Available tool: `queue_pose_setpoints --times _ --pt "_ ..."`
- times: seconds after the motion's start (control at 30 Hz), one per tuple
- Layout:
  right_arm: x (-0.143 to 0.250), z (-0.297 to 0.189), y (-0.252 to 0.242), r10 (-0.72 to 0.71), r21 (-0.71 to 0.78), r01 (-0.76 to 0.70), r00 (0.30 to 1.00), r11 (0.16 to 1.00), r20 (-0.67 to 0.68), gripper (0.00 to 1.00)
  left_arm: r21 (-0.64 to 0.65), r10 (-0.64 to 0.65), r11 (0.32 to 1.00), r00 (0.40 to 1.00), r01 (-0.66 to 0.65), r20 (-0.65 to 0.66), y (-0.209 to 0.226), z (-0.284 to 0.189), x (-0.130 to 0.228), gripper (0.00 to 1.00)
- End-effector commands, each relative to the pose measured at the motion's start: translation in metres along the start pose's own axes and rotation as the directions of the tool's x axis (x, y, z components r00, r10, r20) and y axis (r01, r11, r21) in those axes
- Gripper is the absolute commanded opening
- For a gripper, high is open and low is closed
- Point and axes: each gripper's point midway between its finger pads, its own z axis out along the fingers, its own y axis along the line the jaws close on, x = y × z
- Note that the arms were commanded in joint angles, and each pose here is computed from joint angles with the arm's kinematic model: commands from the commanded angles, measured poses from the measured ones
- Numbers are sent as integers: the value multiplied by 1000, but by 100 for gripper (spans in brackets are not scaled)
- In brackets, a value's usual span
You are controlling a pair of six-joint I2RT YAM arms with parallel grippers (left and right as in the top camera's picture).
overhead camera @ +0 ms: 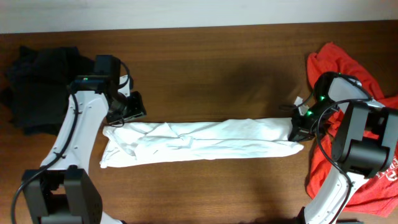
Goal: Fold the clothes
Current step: 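Fold the strip's right end leftward with the right gripper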
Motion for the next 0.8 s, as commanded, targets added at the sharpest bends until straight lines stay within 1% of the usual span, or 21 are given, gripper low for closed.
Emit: queue_pose_setpoints --times 0.0,0.07,0.13,0.27,0.3,0.5,0.67,0.77 --pt "-15 -44 -22 97 181 -108 993 977 66 4 -11 -31 999 999 32 37 15 -13 -8 48" --pt "-19 -64 -15 82 198 -98 993 975 87 4 -15 -51 999 998 52 41 22 -14 -10 48" --pt "-21 -73 0 49 205 -66 995 977 86 4 -20 -67 997 997 68 48 29 -15 -12 48" --pt "-20 -64 50 -91 256 76 995 964 50 4 -28 -77 997 996 78 52 34 -16 -13 49" --pt "-18 -58 70 -142 274 129 989 953 30 4 -28 -77 997 996 78 52 34 -16 -13 49" --pt "2 -14 164 -319 341 319 946 884 -59 4 -28 -77 997 996 78 52 34 -16 -13 49" --pt "16 11 209 -393 372 388 917 843 -67 6 -28 -77 997 996 78 51 33 -16 -13 49" --pt "23 27 240 -452 315 446 890 838 -59 7 -28 -77 997 996 78 51 33 -16 -13 49"
